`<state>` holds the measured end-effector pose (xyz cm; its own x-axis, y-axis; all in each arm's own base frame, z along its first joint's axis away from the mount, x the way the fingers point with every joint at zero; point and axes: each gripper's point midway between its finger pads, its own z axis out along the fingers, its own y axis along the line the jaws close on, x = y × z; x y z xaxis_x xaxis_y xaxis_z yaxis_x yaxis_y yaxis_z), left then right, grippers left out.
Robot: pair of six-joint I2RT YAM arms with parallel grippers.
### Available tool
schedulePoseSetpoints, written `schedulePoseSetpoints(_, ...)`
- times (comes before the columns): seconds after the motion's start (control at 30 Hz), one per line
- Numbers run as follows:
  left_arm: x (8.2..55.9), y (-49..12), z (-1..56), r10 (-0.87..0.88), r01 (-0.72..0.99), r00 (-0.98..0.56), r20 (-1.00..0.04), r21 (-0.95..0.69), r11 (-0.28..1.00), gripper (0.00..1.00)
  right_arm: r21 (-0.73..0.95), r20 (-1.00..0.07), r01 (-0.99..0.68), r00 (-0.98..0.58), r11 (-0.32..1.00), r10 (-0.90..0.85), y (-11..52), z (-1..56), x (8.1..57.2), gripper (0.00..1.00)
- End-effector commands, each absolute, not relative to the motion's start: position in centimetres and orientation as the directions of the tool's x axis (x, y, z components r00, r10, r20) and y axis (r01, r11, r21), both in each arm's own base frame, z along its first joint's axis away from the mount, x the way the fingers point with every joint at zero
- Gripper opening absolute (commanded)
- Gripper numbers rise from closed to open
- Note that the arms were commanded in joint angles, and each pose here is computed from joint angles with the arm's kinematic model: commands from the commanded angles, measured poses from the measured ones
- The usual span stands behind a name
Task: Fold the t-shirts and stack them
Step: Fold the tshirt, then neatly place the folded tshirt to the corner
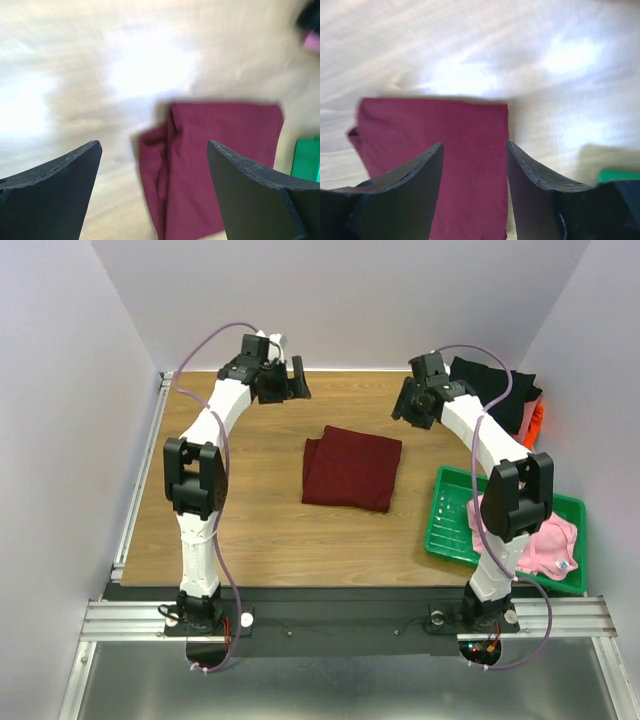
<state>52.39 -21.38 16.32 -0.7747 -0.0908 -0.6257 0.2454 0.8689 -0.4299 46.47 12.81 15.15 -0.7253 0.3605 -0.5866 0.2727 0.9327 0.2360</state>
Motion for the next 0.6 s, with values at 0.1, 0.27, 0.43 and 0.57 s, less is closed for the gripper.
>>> schedulePoseSetpoints(0.1,51.2,-20.3,19.5,-0.129,0.248,-0.733,-0.668,-0.439,0.864,0.99,0.286,-0.658,0.152,-0.687,0.946,0.309,13.7,19.1,46.4,0.63)
schedulePoseSetpoints(0.27,48.9,-21.3,17.1,-0.123,0.276,-0.771,-0.624,-0.502,0.82,0.99,0.339,-0.614,0.097,-0.731,0.936,0.298,14.7,17.6,44.1,0.65)
schedulePoseSetpoints(0.43,47.7,-22.6,15.9,-0.099,0.314,-0.798,-0.594,-0.552,0.772,0.99,0.41,-0.549,0.082,-0.773,0.908,0.317,15.5,15.7,42.0,0.67)
schedulePoseSetpoints(0.57,47.2,-23.9,14.6,-0.072,0.335,-0.824,-0.562,-0.587,0.737,0.98,0.458,-0.503,0.08,-0.798,0.886,0.332,15.6,14.3,40.3,0.69)
